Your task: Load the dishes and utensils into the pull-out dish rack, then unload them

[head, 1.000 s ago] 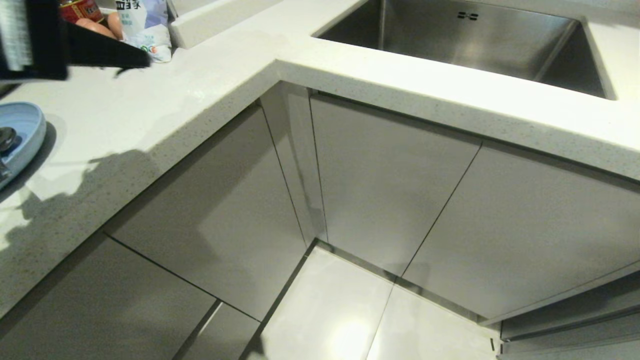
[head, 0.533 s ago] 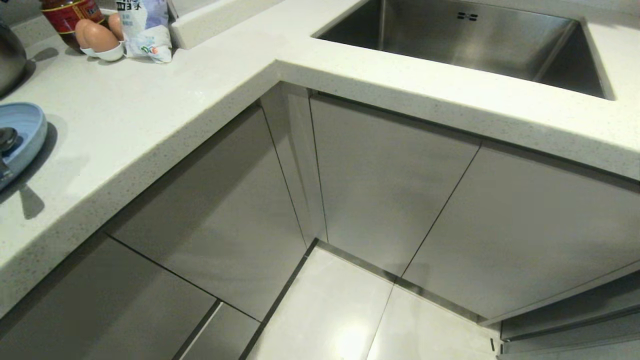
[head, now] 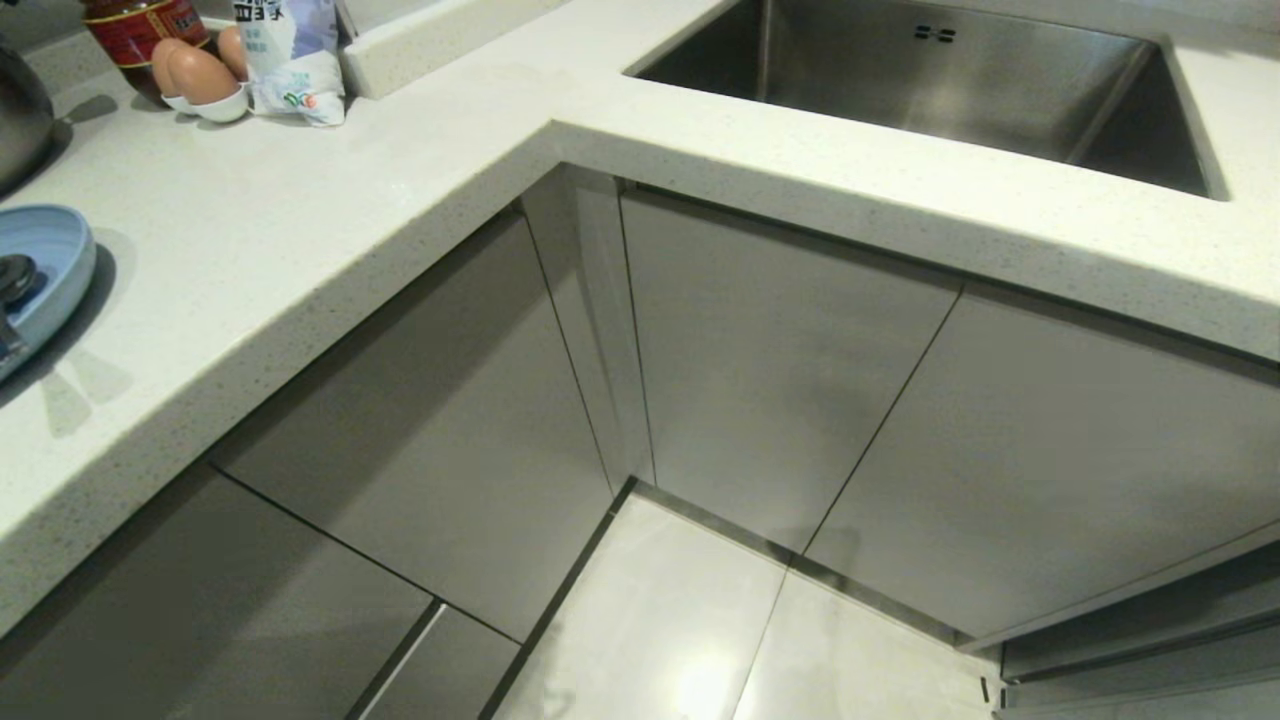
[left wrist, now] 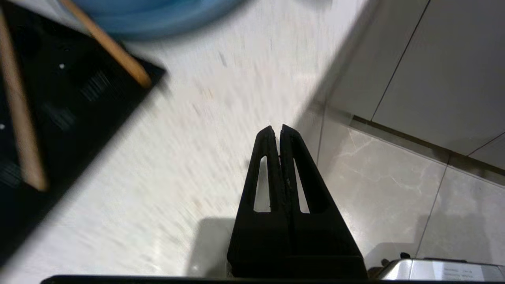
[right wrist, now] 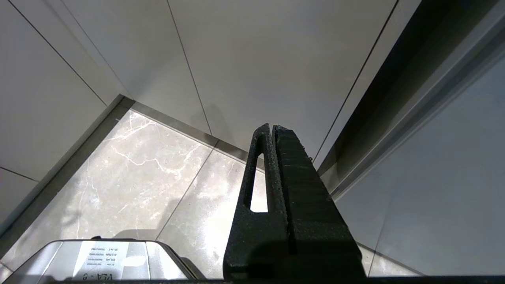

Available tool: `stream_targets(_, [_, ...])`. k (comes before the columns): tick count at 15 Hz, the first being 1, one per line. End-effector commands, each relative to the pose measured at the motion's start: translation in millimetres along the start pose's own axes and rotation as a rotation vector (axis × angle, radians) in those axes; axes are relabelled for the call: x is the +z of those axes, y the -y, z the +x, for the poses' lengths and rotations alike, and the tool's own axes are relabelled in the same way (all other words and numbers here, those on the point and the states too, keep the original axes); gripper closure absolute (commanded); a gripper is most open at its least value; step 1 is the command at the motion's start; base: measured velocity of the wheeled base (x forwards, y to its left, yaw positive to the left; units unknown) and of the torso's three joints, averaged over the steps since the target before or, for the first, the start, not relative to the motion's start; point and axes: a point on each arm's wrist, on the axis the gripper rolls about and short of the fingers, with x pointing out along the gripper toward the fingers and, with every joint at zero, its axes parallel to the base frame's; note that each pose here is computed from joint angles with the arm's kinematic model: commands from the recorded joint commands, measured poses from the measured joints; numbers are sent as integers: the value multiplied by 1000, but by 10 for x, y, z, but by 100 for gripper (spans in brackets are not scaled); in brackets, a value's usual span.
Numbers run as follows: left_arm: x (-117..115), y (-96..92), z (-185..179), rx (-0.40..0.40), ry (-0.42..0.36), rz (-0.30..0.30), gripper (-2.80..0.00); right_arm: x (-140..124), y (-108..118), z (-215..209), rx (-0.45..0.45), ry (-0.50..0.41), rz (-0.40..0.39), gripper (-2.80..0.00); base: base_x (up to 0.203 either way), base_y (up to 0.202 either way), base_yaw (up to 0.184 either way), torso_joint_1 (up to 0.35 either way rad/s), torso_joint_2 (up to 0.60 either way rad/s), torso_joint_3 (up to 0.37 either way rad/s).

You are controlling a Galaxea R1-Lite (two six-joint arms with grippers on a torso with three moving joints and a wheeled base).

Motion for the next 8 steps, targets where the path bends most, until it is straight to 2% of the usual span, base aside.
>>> stream_targets(1, [-511,78,36,-3,33,-15,0,0,0,0,1,0,0,0,0,0,0,0,0,0])
stream_targets(2, [-689,107,74,0,64,-26,0,0,0,0,1,0,0,0,0,0,0,0,0,0])
stream_targets(5, [-1102,194,284,4,55,-35,0,0,0,0,1,0,0,0,0,0,0,0,0,0])
stream_targets(6, [-1213,223,360,0,76,-32,0,0,0,0,1,0,0,0,0,0,0,0,0,0])
stream_targets(7, [-1224,233,390,-8,139,-40,0,0,0,0,1,0,0,0,0,0,0,0,0,0])
stream_targets(8, [-1220,239,393,-33,160,-49,0,0,0,0,1,0,0,0,0,0,0,0,0,0])
